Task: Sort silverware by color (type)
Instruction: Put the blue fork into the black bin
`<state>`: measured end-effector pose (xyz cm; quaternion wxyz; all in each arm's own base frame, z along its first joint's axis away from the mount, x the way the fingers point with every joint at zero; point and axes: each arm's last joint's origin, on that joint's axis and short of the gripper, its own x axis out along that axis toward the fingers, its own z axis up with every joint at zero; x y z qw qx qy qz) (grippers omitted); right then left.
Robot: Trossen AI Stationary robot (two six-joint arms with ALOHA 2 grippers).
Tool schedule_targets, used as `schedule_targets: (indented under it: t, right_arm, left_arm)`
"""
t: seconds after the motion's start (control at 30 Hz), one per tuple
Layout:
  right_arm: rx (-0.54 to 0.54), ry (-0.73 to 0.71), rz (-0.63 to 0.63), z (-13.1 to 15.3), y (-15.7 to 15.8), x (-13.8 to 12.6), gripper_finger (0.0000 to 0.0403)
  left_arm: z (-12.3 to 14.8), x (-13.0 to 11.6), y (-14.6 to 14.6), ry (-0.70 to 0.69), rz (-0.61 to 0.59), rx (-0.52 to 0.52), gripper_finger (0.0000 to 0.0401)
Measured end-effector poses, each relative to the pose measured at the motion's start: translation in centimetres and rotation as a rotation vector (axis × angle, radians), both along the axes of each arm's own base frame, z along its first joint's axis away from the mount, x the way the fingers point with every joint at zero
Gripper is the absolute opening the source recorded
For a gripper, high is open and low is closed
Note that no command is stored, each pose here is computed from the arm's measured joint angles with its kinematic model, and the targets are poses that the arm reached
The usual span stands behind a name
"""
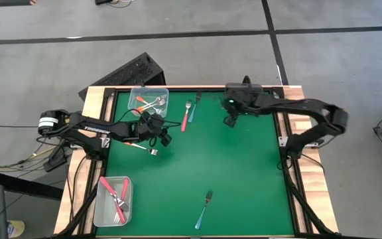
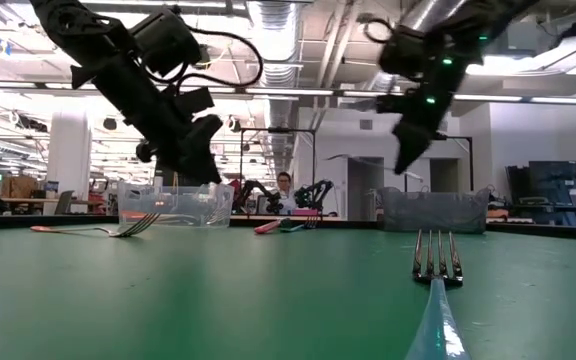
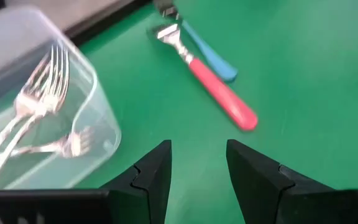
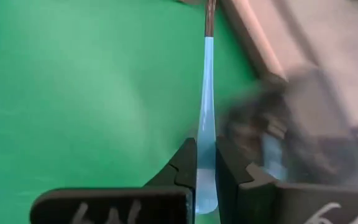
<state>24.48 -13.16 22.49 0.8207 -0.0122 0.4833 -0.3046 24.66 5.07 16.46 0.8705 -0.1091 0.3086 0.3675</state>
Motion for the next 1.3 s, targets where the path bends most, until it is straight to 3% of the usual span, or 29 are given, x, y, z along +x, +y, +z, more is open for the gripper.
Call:
schedule_targets:
  t: [0.27, 0.53, 0.77, 0.93, 1.07, 1.3]
  right_arm:
    - [-0.256, 0.126, -0.088, -0.4, -0.5, -4.9, 0.0038]
    - [-0.256, 0.24, -0.122, -2.0, -2.3, -7.6, 0.0048]
    - [-0.255, 0.191, -0.153, -1.9, -3.3, -8.0, 0.0131]
    - [-0.286, 0.121, -0.179, -1.3, -3.6, -7.5, 0.0198]
    - [-0.254, -0.02, -0.219, -0.6, -3.8, -7.0, 0.0222]
    - [0.049, -0.484, -0.147, -0.2, -3.6, -4.6, 0.0214]
  left_arm:
    - [1.4, 1.2, 0.2, -0.137, -0.062, 0.088, 0.0141]
    - [1.4, 1.3, -0.1, -0.143, -0.107, 0.065, 0.0141]
    - [0.8, 0.9, -0.8, -0.084, -0.106, 0.03, 0.0141]
    - [0.4, 0.6, -1.8, -0.032, -0.079, 0.051, 0.0141]
    - [0.3, 0.5, -2.3, -0.018, -0.051, 0.077, 0.0141]
    - [0.5, 0.5, -2.1, -0.027, -0.009, 0.108, 0.0141]
